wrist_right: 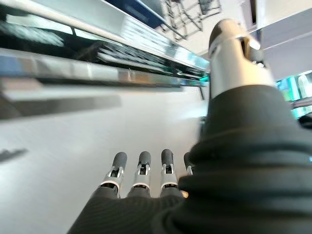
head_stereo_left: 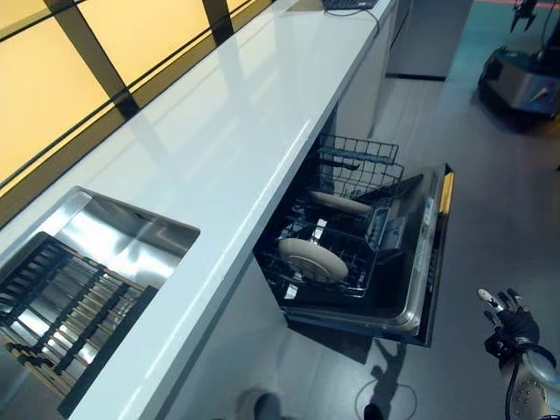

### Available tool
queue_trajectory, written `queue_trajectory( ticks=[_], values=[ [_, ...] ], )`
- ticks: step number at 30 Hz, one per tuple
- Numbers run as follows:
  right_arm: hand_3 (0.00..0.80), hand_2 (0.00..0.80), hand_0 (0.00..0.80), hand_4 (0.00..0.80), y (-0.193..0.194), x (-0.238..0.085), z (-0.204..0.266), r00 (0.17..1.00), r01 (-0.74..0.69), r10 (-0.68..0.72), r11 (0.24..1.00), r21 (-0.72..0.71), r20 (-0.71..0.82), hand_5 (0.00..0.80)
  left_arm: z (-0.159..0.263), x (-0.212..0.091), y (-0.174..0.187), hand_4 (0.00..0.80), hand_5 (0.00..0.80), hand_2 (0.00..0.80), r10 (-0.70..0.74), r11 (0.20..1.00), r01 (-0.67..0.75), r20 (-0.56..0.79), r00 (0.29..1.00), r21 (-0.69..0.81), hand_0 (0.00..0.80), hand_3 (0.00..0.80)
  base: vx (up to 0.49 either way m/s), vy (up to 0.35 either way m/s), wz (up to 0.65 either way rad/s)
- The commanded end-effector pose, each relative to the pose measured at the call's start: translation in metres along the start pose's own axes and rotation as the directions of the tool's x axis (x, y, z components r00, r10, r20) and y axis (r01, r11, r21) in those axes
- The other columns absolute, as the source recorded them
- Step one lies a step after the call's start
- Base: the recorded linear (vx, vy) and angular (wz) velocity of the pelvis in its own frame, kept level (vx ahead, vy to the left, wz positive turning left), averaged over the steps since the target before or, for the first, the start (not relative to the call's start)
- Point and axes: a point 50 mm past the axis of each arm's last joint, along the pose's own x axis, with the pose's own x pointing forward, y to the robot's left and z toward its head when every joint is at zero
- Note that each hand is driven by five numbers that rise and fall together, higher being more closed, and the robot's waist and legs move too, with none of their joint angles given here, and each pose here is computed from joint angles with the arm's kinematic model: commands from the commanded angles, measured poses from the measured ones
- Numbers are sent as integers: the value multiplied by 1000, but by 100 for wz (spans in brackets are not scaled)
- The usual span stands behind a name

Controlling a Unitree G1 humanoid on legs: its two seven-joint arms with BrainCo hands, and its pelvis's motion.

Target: Take plates into dishwasher

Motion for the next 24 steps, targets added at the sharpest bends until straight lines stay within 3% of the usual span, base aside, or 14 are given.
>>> queue_trajectory(
  ticks=[1, 9, 24],
  values=[
    [0, 0, 0, 0, 22, 11, 7, 996, -83, 80, 994, 74, 51, 0, 15, 3, 24, 0, 0, 0, 44, 998, -46, 37, 998, 53, 0, 0, 0, -10, 8],
    [0, 0, 0, 0, 31, 14, -18, 991, -123, 126, 990, 71, -39, 0, 30, 6, 17, 0, 0, 0, 12, 994, -21, 85, 996, 103, 0, 0, -25, -17, 10],
    [0, 0, 0, 0, 96, 14, -44, 936, -327, 321, 945, -19, -143, 0, 46, 9, 24, 0, 0, 0, 8, 983, -23, 80, 997, 185, 0, 0, -19, -36, 5]
  ],
)
